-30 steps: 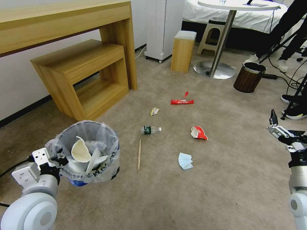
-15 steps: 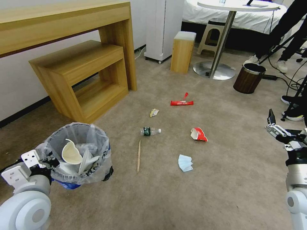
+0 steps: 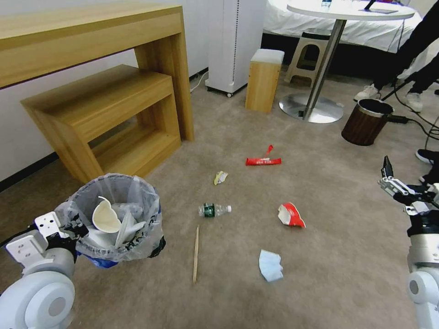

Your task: Pick up the trash bin and place the garbage on the floor into it.

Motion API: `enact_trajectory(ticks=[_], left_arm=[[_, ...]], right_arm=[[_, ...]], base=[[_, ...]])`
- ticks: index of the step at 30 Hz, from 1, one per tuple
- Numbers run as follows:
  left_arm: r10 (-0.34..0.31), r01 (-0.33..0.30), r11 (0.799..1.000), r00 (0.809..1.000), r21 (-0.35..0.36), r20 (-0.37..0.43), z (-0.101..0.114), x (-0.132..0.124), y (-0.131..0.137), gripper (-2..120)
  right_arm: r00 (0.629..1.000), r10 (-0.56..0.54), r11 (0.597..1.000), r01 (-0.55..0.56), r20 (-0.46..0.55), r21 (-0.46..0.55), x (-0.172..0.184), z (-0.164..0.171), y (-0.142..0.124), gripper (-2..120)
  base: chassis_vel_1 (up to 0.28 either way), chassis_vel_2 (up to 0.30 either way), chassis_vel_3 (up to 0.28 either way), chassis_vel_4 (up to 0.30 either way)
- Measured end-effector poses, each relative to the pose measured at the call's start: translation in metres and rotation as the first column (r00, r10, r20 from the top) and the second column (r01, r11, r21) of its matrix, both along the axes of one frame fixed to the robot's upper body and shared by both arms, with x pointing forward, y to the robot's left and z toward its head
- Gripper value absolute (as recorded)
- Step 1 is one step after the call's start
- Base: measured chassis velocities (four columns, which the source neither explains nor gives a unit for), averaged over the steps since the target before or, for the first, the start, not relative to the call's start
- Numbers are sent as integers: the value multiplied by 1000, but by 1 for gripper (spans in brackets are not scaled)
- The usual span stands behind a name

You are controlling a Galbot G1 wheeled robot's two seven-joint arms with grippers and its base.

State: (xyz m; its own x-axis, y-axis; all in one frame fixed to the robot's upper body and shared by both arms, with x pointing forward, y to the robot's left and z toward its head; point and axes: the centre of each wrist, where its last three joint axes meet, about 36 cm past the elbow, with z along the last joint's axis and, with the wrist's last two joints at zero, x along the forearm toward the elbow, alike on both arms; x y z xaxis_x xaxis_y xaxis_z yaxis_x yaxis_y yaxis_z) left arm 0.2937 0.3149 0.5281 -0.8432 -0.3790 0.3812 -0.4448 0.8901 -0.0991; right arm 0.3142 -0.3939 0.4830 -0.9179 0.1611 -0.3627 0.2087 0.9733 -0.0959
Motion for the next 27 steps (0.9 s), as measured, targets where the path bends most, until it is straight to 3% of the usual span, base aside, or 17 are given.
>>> enact_trajectory(ticks=[7, 12, 13, 15, 16, 17, 18, 19, 20, 21, 22, 23, 24, 25, 27], left_arm=[[-4, 4, 1000, 1000, 2, 2, 0, 0, -1, 1], [-6, 6, 1000, 1000, 4, 4, -1, 0, -2, 1], [-6, 6, 1000, 1000, 4, 4, -1, 0, -2, 1], [-8, 8, 1000, 1000, 4, 5, -1, 0, -2, 1], [-9, 9, 1000, 1000, 4, 6, -1, 0, -2, 1], [-9, 9, 1000, 1000, 4, 6, -1, 0, -2, 1], [-10, 10, 1000, 1000, 4, 7, -1, -1, -2, 1], [-10, 10, 1000, 1000, 4, 7, -1, -1, -1, 1], [-10, 10, 1000, 1000, 4, 7, -1, -1, -1, 1], [-9, 9, 1000, 1000, 5, 8, -1, -1, -1, 1], [-8, 8, 1000, 1000, 6, 8, -1, -1, 0, 1], [-7, 7, 1000, 1000, 7, 9, -1, -1, 0, 1], [-7, 7, 1000, 1000, 7, 9, -1, -1, 0, 1], [-6, 6, 1000, 1000, 9, 8, -1, -1, 2, 1], [-4, 4, 1000, 1000, 10, 9, -1, -1, 3, 1]], right_arm=[[997, -33, 999, 31, -71, -33, 0, -6, 6, 100], [958, -7, 1000, 6, -286, -6, -1, -5, 33, 100], [958, -7, 1000, 6, -286, -6, -1, -5, 33, 100], [912, 40, 999, -24, -408, 44, 0, -8, 52, 100], [867, 83, 995, -49, -491, 82, 0, -10, 64, 100], [867, 83, 995, -49, -491, 82, 0, -10, 64, 100], [800, 137, 989, -77, -584, 127, 1, -15, 76, 100], [760, 164, 985, -90, -628, 149, 1, -18, 82, 100], [760, 164, 985, -90, -628, 149, 1, -18, 82, 100], [695, 200, 978, -103, -691, 179, 2, -24, 90, 100], [665, 217, 975, -109, -715, 194, 3, -27, 93, 100], [606, 247, 968, -116, -756, 223, 5, -33, 99, 100], [606, 247, 968, -116, -756, 223, 5, -33, 99, 100], [539, 286, 957, -117, -792, 266, 9, -42, 106, 100], [459, 342, 937, -109, -820, 331, 14, -51, 114, 100]], base=[[-59, 72, 49, -55], [7, -9, -10, 13], [0, 0, 0, 0], [0, 0, 0, 0], [0, 0, 0, 0], [0, 0, 0, 0], [0, 0, 0, 0], [0, 0, 0, 0], [0, 0, 0, 0], [0, 0, 0, 0], [0, 0, 0, 0], [0, 0, 0, 0], [0, 0, 0, 0], [0, 0, 0, 0], [0, 0, 0, 0]])
